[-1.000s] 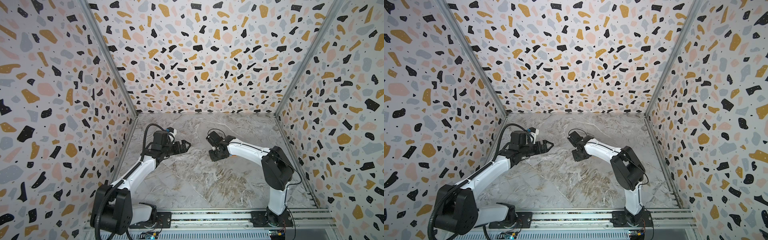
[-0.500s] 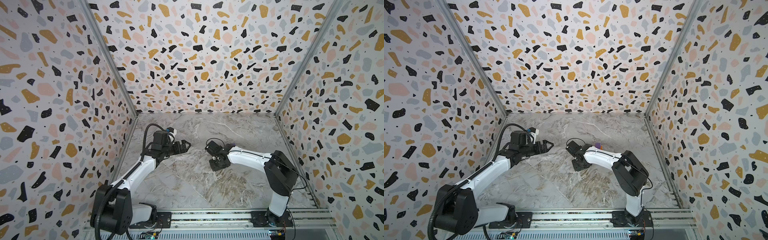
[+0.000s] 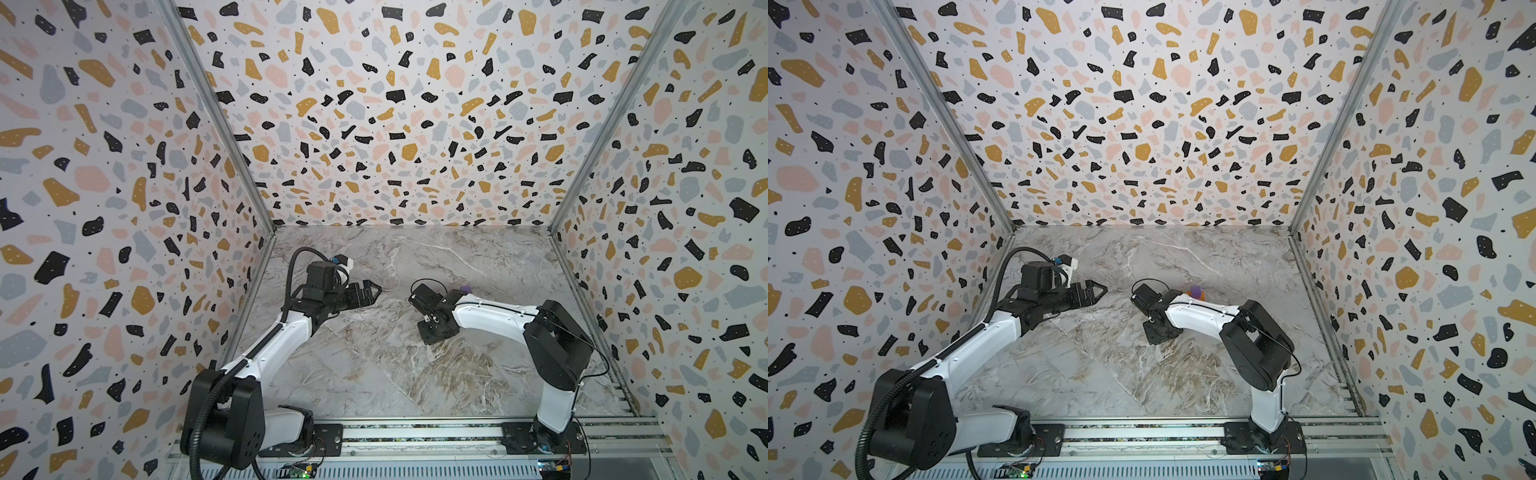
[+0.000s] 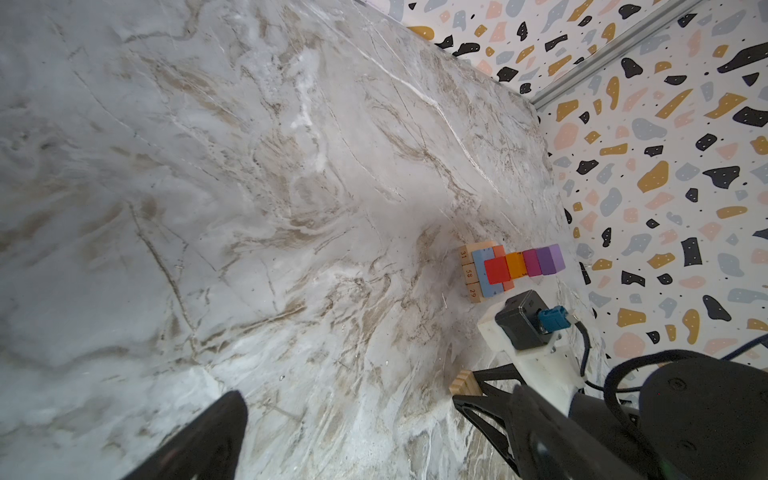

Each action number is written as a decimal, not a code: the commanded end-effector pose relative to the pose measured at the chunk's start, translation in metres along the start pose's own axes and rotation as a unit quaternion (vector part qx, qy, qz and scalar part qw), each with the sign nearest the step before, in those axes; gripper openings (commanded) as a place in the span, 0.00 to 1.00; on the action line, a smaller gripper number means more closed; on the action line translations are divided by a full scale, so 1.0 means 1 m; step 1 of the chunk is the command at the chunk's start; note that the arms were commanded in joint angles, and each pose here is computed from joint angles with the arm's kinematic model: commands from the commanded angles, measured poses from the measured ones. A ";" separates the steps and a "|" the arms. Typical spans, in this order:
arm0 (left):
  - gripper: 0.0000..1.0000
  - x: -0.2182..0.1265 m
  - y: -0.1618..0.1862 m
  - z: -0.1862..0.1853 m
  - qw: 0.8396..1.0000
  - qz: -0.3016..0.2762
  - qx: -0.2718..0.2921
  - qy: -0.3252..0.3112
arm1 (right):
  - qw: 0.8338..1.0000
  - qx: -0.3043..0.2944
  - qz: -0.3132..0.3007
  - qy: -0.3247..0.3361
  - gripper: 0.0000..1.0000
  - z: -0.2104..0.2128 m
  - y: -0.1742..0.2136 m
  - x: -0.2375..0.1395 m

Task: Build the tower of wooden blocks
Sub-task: 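Lift the wooden cube with the right gripper off the table, then carry the wooden cube with the right gripper over the stack, then lower the wooden cube with the right gripper onto the purple cube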

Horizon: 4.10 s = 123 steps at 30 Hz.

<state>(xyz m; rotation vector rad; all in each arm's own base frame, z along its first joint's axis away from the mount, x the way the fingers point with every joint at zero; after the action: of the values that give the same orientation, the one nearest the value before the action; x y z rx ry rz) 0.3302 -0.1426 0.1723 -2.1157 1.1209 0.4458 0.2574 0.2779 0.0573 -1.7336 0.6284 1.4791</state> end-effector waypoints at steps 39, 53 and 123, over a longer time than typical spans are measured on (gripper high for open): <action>1.00 -0.005 -0.004 -0.004 1.000 -0.012 0.012 0.007 | 1.000 0.002 0.000 -0.001 0.29 0.002 -0.003 0.001; 1.00 -0.004 -0.004 -0.005 1.000 -0.011 0.009 0.009 | 0.999 0.023 -0.037 0.006 0.22 -0.012 -0.022 -0.043; 1.00 -0.003 -0.002 -0.005 1.000 -0.007 0.003 0.016 | 0.987 0.135 -0.080 0.047 0.22 -0.157 -0.052 -0.123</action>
<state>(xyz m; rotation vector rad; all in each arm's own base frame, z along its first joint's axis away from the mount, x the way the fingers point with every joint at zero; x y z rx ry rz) 0.3304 -0.1429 0.1727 -2.1181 1.1217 0.4442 0.3675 0.1718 0.1856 -1.6082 0.7212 1.1652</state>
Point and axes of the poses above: each gripper's point midway between its finger pads, its own x axis out along the fingers, its own z axis along the line the jaws close on, y = z × x, the point moved 2 cm from there along -x, back along the fingers, and after that the axes turned 14 degrees about -x, right-handed, at the moved point
